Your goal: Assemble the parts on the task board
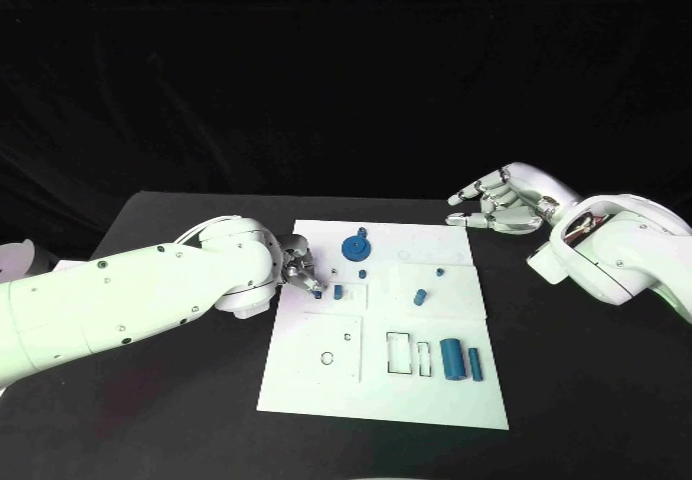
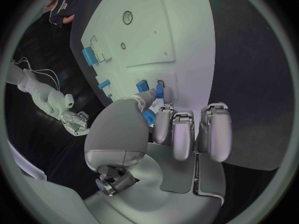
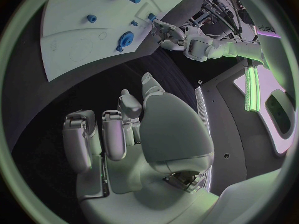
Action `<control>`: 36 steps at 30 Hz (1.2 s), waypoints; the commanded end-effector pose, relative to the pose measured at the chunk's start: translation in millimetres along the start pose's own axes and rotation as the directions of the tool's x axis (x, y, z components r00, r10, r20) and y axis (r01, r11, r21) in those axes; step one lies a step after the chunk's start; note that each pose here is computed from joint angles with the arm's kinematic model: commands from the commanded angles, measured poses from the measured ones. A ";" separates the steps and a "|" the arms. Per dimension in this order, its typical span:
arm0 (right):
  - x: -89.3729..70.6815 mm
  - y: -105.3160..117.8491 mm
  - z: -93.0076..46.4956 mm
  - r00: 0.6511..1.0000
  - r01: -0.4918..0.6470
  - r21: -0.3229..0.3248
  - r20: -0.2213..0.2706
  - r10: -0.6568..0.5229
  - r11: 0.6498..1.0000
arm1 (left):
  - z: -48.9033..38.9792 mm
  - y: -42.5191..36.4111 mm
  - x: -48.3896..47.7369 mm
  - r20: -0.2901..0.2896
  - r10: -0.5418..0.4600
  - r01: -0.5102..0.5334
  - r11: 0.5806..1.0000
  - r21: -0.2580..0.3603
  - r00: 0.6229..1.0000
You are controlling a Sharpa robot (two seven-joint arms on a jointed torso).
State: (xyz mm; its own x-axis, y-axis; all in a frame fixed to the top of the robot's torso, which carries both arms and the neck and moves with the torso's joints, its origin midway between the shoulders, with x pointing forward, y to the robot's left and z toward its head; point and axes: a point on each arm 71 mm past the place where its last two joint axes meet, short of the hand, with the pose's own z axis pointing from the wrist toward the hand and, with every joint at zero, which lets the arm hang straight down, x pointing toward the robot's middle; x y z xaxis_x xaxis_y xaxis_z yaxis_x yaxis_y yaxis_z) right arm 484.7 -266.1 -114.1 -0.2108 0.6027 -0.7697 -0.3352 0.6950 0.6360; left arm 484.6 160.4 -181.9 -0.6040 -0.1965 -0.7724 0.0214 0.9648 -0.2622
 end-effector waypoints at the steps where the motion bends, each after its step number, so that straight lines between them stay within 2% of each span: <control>1: 1.6 0.7 -0.2 1.000 0.002 -0.006 -0.015 -0.002 1.000 | -0.2 1.1 1.4 -0.014 0.063 -0.064 0.997 -0.037 0.998; 7: 1.5 0.7 -0.4 1.000 0.002 -0.006 -0.015 -0.002 1.000 | 0.4 4.1 0.6 -0.015 0.081 -0.082 0.995 -0.061 0.997; 26: 2.0 1.4 -0.3 1.000 0.002 -0.009 -0.016 -0.002 1.000 | 0.1 0.4 3.8 -0.046 0.103 -0.105 0.993 -0.047 0.994; 36: 2.0 2.1 -1.7 1.000 0.001 -0.010 -0.018 -0.001 1.000 | 2.9 -0.9 5.3 -0.066 0.089 -0.093 0.994 -0.055 0.994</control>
State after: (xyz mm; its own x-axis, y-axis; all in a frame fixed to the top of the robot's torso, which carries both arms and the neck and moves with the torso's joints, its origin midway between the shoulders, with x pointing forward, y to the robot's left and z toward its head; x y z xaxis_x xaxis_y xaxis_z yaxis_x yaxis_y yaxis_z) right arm 483.2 -265.3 -113.8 -0.2142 0.6022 -0.7691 -0.3383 0.6929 0.6368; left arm 485.7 155.4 -182.3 -0.6204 -0.1156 -0.7757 0.0706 0.9768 -0.2021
